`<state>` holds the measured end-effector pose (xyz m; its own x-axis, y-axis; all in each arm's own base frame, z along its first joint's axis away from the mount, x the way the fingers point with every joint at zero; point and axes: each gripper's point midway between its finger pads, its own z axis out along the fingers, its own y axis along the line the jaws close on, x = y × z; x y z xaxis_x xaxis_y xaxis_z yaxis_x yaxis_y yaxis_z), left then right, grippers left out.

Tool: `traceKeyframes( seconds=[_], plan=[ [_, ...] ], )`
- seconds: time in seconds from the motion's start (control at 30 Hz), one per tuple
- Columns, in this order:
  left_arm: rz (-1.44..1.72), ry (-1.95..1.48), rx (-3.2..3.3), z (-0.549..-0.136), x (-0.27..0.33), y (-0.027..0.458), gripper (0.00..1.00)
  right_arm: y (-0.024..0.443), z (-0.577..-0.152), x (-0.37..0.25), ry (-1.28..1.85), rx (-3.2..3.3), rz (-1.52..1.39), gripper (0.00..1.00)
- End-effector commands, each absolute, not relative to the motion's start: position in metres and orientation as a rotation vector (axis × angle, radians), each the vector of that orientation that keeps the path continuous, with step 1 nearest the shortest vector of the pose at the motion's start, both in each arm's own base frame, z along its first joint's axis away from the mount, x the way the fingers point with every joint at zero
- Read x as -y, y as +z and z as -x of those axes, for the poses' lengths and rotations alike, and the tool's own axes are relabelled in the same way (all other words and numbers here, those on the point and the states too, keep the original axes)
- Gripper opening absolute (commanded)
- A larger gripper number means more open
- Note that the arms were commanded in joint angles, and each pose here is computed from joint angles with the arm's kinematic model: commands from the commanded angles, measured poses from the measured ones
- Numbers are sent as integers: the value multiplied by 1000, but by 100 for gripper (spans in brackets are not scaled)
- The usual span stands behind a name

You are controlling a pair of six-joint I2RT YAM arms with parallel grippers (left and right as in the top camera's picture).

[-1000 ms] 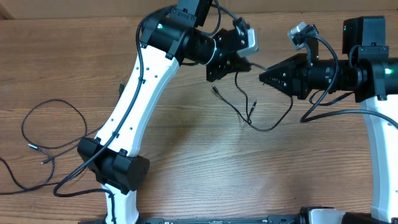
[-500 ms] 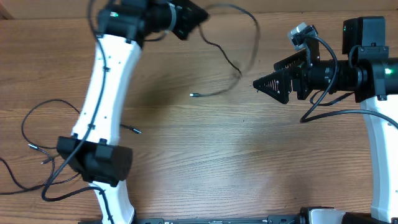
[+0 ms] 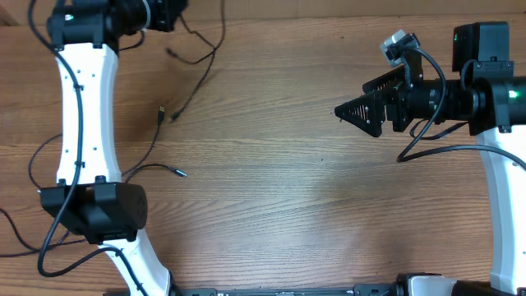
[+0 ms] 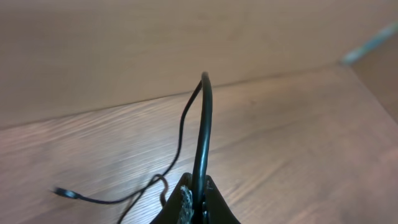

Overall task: Untangle cables
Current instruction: 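Carry the held cable to the upper left with the left gripper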

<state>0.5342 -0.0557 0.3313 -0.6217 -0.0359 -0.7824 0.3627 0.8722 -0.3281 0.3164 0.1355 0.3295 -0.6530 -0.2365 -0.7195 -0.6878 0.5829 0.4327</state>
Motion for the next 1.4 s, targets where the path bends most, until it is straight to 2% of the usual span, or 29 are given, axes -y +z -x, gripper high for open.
traceKeyframes(
  seconds=[0.0, 0.17, 0.27, 0.43, 0.6, 0.77, 0.87, 1.07, 1.13, 1.2, 1.37],
  plan=[
    [-38, -504, -2174, -537, 24, 344, 4, 332, -317, -135, 948, -2192, 738, 100],
    [251, -464, -2186, -542, -6, 340, 4, 332, -318, -135, 947, -2189, 739, 100],
    [451, -582, -2173, -542, -4, 340, 4, 333, -319, -135, 943, -2183, 741, 100],
    [271, -822, -2109, -547, 58, 366, 4, 333, -319, -135, 943, -2183, 741, 100],
    [294, -1022, -2052, -550, 102, 385, 4, 332, -318, -135, 945, -2186, 740, 100],
    [336, -1110, -2025, -559, 114, 386, 4, 332, -318, -135, 947, -2189, 739, 100],
    [423, -1037, -2037, -567, 92, 373, 4, 331, -316, -135, 951, -2197, 736, 100],
    [669, -883, -2082, -579, 10, 326, 4, 331, -317, -135, 951, -2195, 737, 100],
    [755, -848, -2107, -583, -17, 302, 4, 331, -316, -135, 951, -2196, 736, 100],
    [892, -812, -2151, -586, -57, 258, 4, 331, -316, -135, 951, -2196, 736, 100],
    [1045, -848, -2186, -588, -106, 199, 4, 331, -316, -135, 951, -2196, 737, 100]
  ],
)
